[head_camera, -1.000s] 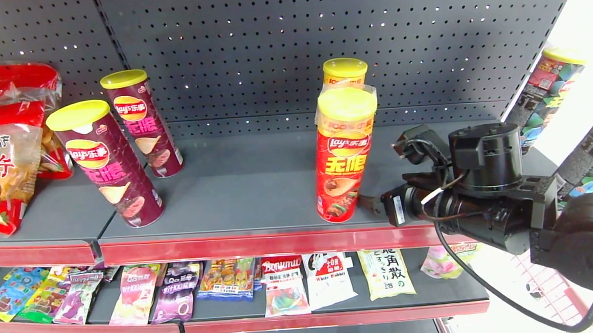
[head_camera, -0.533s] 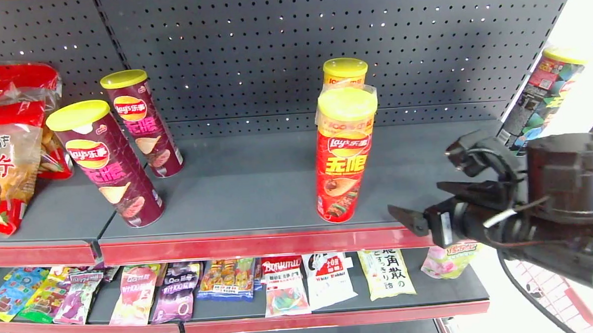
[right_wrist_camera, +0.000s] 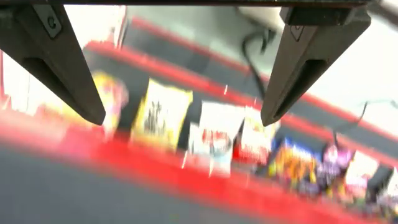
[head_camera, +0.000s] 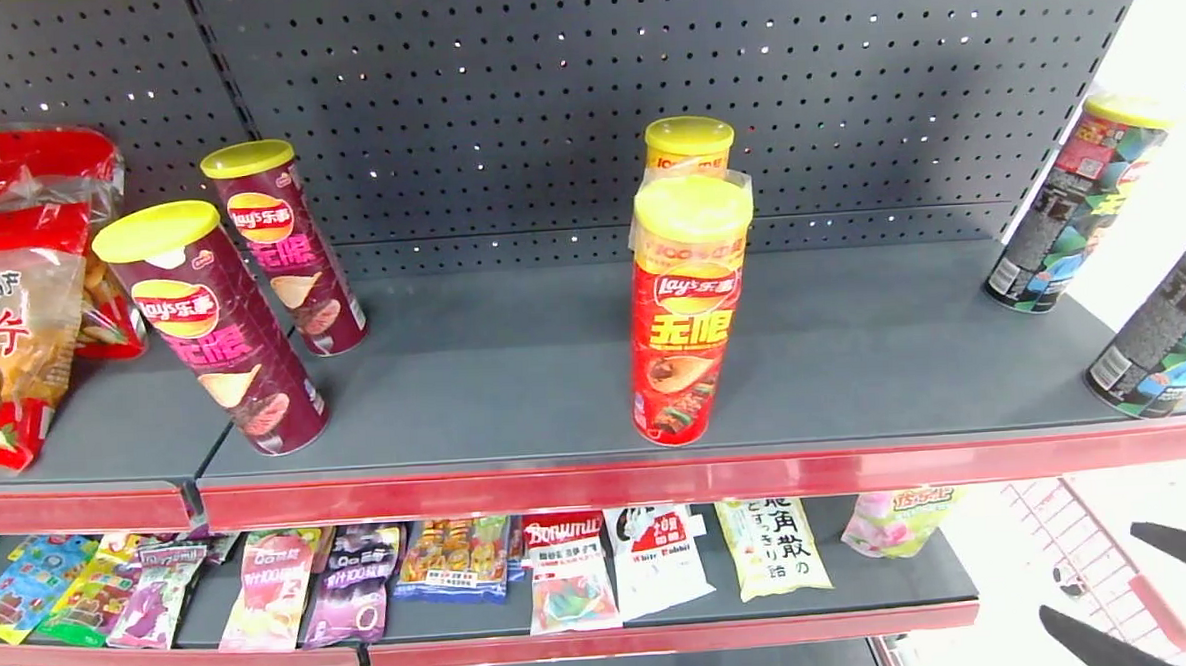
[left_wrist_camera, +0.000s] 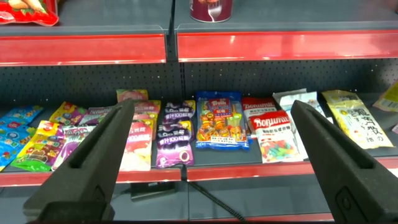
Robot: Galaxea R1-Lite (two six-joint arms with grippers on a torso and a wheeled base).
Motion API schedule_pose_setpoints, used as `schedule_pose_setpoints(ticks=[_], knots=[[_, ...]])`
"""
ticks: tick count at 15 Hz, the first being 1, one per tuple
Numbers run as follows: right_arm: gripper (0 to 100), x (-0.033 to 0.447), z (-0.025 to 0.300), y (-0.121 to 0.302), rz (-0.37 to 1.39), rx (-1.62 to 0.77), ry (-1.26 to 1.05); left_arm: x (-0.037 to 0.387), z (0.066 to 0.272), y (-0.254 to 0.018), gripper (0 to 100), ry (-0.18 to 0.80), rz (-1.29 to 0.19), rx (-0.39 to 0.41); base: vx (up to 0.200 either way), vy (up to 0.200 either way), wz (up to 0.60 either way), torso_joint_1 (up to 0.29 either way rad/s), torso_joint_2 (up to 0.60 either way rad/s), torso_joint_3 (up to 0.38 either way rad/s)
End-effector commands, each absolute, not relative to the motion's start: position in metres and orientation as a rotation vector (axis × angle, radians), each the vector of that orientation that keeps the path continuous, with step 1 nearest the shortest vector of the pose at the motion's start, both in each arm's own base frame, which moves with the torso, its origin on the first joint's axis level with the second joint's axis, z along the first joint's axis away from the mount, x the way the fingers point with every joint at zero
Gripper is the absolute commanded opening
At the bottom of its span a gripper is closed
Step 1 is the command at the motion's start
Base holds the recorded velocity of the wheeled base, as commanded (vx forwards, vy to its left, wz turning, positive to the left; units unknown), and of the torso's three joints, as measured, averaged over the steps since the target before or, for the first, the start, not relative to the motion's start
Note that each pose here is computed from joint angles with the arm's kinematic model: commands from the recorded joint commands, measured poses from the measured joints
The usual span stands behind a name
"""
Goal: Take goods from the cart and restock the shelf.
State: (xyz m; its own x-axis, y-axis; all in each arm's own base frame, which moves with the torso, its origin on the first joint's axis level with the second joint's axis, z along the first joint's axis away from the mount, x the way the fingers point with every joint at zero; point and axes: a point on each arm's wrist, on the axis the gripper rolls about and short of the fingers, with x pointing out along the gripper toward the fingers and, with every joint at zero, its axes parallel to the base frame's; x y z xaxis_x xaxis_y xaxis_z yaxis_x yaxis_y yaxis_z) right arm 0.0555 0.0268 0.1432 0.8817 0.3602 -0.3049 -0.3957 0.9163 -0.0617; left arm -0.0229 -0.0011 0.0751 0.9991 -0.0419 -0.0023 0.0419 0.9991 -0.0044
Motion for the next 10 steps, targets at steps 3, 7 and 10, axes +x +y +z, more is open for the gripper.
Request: schedule_pose_setpoints(ticks=[3,7,10], knots=[[100,-0.019,0.114,0.002,0.279,-0.025,0.223,-0.023,0.075,-0.001,100,0.003,-0.041,-0.005,0.0,0.0,0.0,0.0,0.0,0.0],[100,-0.03,0.088,0.004,0.165,-0.021,0.124,-0.023,0.075,-0.001,100,0.003,-0.041,-0.005,0.0,0.0,0.0,0.0,0.0,0.0],[100,-0.033,0.086,0.003,0.15,-0.016,0.092,-0.023,0.075,-0.001,100,0.003,-0.041,-0.005,0.0,0.0,0.0,0.0,0.0,0.0]])
